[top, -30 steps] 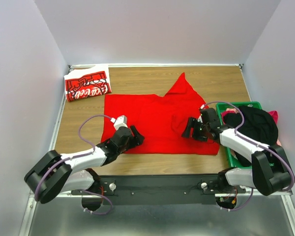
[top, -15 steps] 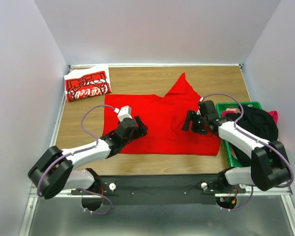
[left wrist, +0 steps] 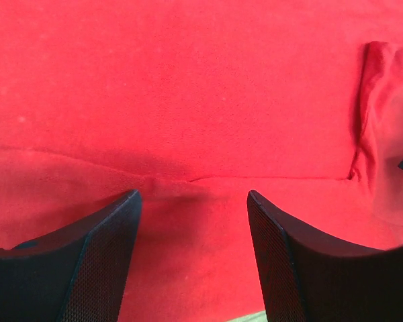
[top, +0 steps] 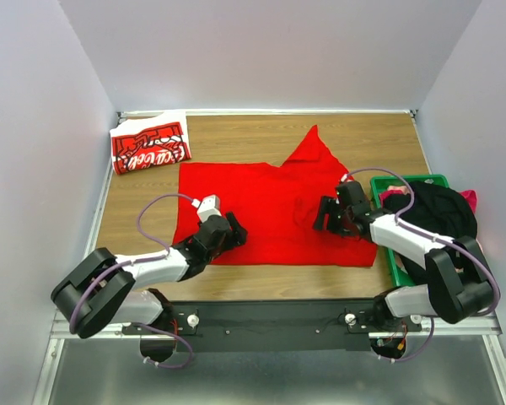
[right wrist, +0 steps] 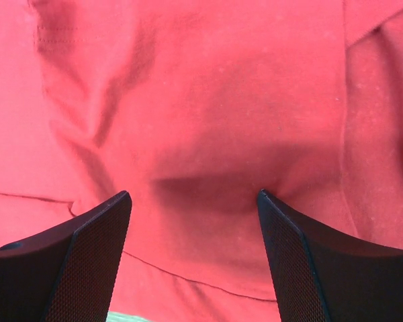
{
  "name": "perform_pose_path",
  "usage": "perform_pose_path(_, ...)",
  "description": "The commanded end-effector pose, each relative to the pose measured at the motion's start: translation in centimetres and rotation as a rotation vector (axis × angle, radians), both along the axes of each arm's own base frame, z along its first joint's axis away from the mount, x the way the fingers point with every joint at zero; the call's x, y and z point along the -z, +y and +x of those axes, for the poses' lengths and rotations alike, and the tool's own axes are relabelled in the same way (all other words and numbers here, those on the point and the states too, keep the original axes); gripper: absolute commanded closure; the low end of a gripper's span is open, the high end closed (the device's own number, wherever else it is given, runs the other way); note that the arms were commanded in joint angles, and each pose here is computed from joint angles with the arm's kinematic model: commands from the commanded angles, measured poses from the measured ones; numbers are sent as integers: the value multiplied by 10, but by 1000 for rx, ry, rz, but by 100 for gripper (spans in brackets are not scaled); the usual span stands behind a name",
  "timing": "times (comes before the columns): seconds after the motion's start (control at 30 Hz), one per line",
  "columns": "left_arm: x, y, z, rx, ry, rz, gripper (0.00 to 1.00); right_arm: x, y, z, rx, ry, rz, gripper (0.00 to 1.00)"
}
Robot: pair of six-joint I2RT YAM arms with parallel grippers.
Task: Fold and stack the t-shirts
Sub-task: Fold the tshirt
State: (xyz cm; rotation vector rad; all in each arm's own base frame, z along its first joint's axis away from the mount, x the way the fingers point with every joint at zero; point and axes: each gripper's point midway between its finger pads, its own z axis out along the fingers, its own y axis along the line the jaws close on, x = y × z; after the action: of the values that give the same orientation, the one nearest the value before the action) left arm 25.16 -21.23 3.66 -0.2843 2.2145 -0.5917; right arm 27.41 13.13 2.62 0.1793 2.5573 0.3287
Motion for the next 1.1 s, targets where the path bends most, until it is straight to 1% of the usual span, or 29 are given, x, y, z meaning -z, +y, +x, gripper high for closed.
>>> perform_pose_path(0.0,20,21,-19,-46,50,26,28,30,-11,-36,52,111,-34,18)
perform_pose_path(0.13,19,24,-30,-50,65,-15,28,36,-4,-60,42,154,-28,18)
perform_pose_path(0.27,15,21,-42,-44,76,-70,28,34,3,-74,35,171,-32,18)
perform_pose_path(0.5,-2,16,-55,-38,76,-142,30,25,5,-87,50,180,-24,18)
perform_pose_path(0.6,-15,19,-54,-50,59,-148,30,12,9,-83,48,154,-4,18)
perform_pose_path(0.63,-27,19,-49,-65,33,-159,30,2,11,-74,50,121,-3,18)
perform_pose_path(0.67,-30,22,-48,-74,29,-148,30,1,9,-73,51,112,-13,18)
perform_pose_path(0.73,-49,24,-40,-92,-25,-146,29,-18,13,-54,52,50,-16,17)
perform_pose_path(0.77,-56,24,-36,-95,-46,-145,28,-34,16,-37,64,-5,-24,17)
perform_pose_path(0.87,-76,27,-20,-112,-106,-116,26,-44,15,-9,55,-54,-111,17)
perform_pose_path(0.9,-77,28,-13,-113,-115,-93,25,-50,19,7,43,-72,-141,17)
perform_pose_path(0.93,-86,33,-1,-119,-143,-68,25,-55,20,18,46,-89,-161,17)
perform_pose_path(1.0,-92,38,13,-115,-163,-25,25,-61,18,41,56,-113,-200,18)
perform_pose_path(1.03,-103,38,29,-125,-194,-26,25,-79,24,62,45,-159,-198,19)
perform_pose_path(1.07,-105,50,42,-129,-215,22,25,-70,22,76,51,-148,-218,21)
